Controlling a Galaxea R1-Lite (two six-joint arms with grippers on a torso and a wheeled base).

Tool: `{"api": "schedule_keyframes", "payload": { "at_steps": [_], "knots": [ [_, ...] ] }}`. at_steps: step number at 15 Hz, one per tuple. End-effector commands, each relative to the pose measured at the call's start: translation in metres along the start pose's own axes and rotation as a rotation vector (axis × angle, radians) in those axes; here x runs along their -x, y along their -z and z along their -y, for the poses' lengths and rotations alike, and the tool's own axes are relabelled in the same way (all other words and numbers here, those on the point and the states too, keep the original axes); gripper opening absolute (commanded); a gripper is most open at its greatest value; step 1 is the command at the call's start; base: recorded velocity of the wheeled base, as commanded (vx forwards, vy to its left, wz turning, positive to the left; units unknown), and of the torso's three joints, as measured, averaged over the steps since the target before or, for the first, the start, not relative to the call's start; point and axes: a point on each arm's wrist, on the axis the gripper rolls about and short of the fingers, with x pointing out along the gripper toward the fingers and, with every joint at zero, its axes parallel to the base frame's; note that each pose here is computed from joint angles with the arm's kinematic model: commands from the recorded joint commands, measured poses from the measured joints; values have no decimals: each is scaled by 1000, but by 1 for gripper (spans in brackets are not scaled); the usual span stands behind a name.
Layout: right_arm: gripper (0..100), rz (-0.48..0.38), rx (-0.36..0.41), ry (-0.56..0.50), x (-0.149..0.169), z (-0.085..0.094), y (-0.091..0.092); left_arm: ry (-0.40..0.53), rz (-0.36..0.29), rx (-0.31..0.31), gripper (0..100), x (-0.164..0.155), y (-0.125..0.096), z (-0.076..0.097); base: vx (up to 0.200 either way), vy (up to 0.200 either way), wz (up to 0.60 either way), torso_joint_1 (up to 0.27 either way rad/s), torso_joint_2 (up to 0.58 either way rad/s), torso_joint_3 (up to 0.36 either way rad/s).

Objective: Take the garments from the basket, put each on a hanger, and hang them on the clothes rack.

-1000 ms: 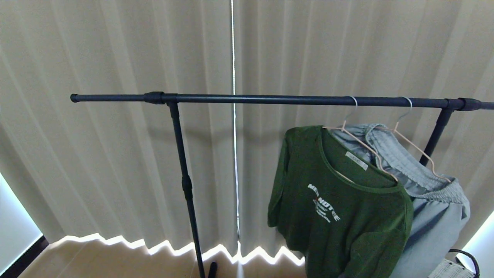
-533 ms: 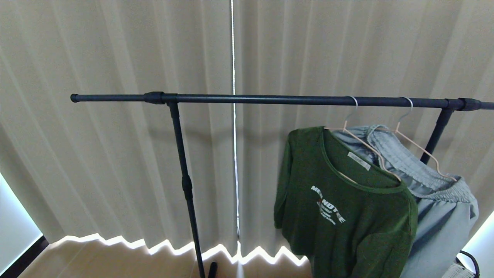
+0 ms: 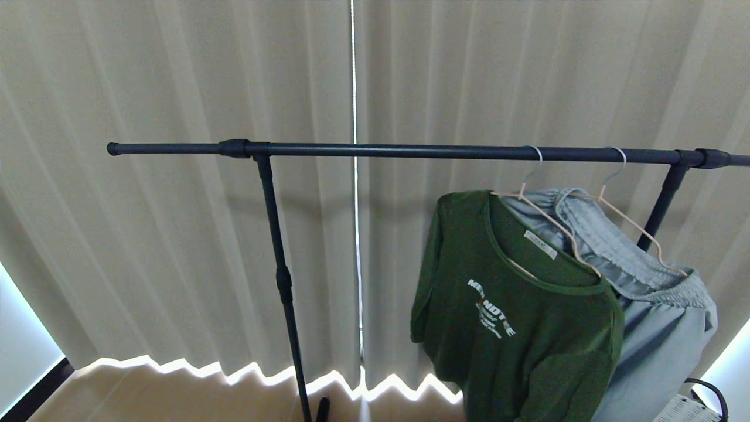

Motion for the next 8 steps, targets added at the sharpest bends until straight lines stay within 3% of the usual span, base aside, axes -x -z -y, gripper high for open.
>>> {"api": "schedule_keyframes", "payload": {
  "at_steps": [1,8],
  "knots": [
    [100,1,0,0,0,0,0,-2,1,0,100,0,0,0,0,0,0,0,0,0],
    [100,0,-14,16,0,0,0,-2,1,0,100,0,0,0,0,0,0,0,0,0]
  ]
}}
